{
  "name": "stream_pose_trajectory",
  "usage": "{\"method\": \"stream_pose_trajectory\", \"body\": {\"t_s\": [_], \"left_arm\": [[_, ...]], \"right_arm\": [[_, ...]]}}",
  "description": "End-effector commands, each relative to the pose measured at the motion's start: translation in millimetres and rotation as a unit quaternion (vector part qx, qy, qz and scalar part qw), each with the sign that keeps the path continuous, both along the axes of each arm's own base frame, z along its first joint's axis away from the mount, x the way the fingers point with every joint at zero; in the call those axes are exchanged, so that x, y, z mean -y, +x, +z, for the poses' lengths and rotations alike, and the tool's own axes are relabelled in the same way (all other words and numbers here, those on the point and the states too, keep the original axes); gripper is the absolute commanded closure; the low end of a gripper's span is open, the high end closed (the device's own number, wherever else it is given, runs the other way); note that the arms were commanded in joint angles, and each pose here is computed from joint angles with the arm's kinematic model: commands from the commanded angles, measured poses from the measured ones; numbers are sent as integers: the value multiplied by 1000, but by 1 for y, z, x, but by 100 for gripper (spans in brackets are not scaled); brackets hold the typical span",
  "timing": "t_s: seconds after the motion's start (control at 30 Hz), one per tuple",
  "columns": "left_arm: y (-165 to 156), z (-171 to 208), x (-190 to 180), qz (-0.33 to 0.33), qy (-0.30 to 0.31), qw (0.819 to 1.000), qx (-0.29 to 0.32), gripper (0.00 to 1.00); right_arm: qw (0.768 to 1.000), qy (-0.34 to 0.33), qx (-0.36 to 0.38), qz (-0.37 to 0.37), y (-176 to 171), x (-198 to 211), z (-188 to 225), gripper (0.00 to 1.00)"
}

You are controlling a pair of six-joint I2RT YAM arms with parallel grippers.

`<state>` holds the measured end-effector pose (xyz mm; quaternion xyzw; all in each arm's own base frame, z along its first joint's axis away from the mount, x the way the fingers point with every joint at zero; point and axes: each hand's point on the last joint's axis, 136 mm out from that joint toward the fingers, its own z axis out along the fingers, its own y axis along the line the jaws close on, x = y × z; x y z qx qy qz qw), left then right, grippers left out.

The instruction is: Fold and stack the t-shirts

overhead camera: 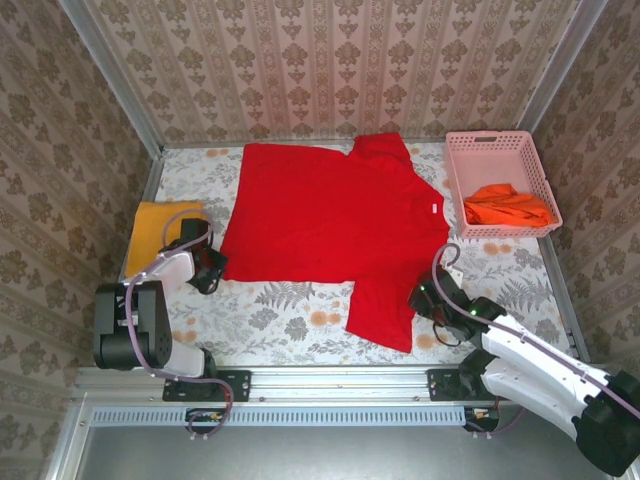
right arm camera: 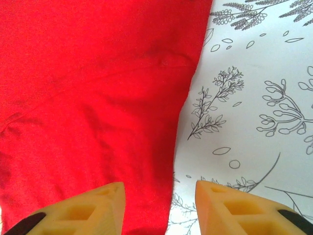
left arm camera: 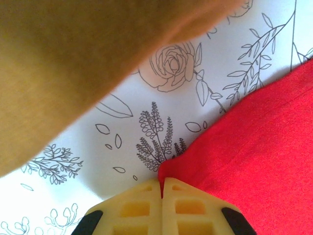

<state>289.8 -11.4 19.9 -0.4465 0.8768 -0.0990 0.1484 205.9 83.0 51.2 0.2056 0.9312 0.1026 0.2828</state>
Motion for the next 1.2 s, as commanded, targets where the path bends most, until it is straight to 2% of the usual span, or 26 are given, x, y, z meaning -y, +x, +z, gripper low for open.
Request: {"method": "stream_pose_trajectory", "body": {"t_s": [0.0, 0.23, 0.63, 1.0, 1.03, 1.1, 1.17], "left_arm": [[-1, 3, 4, -4, -8, 1000, 8, 100], [-1, 2, 4, -5, -10, 1000, 9, 100], [-2, -5, 5, -7, -12, 1000, 5, 100], [0, -9, 6, -12, -12, 1000, 2, 100], [-1, -9, 6, -13, -11, 1000, 2, 100], [-1, -9, 6, -12, -11, 1000, 2, 100], [-1, -9, 6, -13, -12, 1000, 3, 100]], "right_arm": [[1000, 2, -11, 13, 5, -7, -9, 58], [999, -19, -36, 13, 16, -11, -19, 61], [998, -4, -66, 17, 12, -21, -31, 63], [989, -46, -140, 22, 6, -21, -47, 81], [988, -49, -145, 24, 5, -21, -47, 84], [986, -55, -156, 29, 3, -21, -49, 99], [984, -65, -162, 32, 1, -19, -47, 100]]}}
